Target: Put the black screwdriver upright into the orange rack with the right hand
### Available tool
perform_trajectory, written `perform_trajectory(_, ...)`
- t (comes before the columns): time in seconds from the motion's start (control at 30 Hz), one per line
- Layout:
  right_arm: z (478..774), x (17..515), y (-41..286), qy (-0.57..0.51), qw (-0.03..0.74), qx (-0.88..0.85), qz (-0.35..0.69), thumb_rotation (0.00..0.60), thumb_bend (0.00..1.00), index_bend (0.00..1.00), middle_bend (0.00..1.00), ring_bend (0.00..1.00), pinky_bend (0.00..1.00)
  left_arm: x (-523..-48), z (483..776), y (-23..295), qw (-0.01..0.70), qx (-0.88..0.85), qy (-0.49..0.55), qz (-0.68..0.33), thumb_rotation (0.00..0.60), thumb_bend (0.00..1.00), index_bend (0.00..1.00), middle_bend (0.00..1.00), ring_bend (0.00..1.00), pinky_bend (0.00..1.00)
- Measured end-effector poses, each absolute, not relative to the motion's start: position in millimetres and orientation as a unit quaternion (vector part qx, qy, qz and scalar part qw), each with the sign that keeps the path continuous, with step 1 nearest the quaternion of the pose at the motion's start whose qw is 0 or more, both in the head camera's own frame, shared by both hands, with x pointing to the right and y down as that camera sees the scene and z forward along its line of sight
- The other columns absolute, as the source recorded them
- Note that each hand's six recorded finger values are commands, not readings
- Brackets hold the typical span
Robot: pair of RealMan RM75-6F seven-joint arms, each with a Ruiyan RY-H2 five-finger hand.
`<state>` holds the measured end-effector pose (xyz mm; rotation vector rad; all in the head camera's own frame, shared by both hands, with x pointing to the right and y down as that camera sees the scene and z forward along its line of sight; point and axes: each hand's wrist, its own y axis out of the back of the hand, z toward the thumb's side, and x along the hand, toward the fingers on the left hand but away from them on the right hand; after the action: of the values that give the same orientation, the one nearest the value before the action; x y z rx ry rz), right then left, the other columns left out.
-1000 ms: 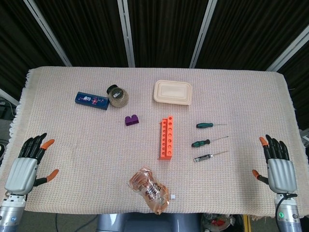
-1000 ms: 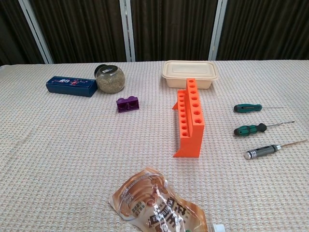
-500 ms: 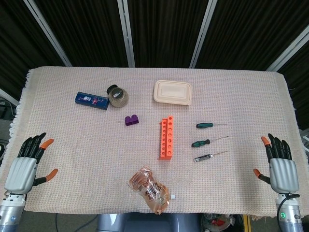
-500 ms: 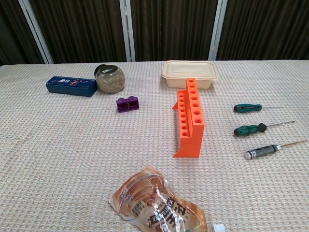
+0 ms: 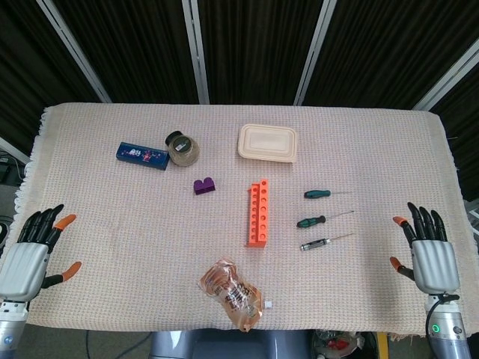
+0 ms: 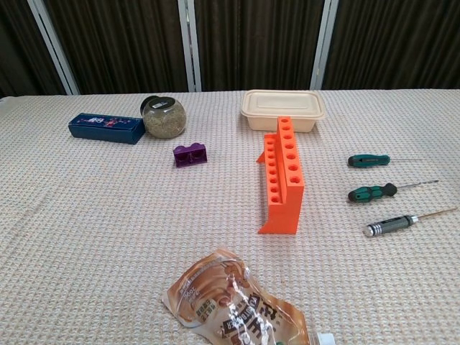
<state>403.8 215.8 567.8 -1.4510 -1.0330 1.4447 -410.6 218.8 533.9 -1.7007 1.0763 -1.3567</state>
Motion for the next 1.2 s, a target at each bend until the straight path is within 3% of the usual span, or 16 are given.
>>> perform_trajectory(0.53, 593, 334, 192, -0.274, 0.513, -0.585, 0.565, 0.6, 0.11, 0.37, 0.07, 0.0, 0.0, -411, 536, 196, 0.366, -0.652, 0.413, -0.52, 0.6, 0.19, 0.16, 0.0, 0.0, 0.0)
perform_trajectory(1.2, 658, 248, 183, -0.147, 0.527, -0.633, 0.547, 0.6, 0.16, 0.45, 0.08, 0.0, 0.0, -418, 542, 183, 0.361, -0.647, 0.41, -0.531, 0.6, 0.19, 0.17, 0.0, 0.0, 0.0)
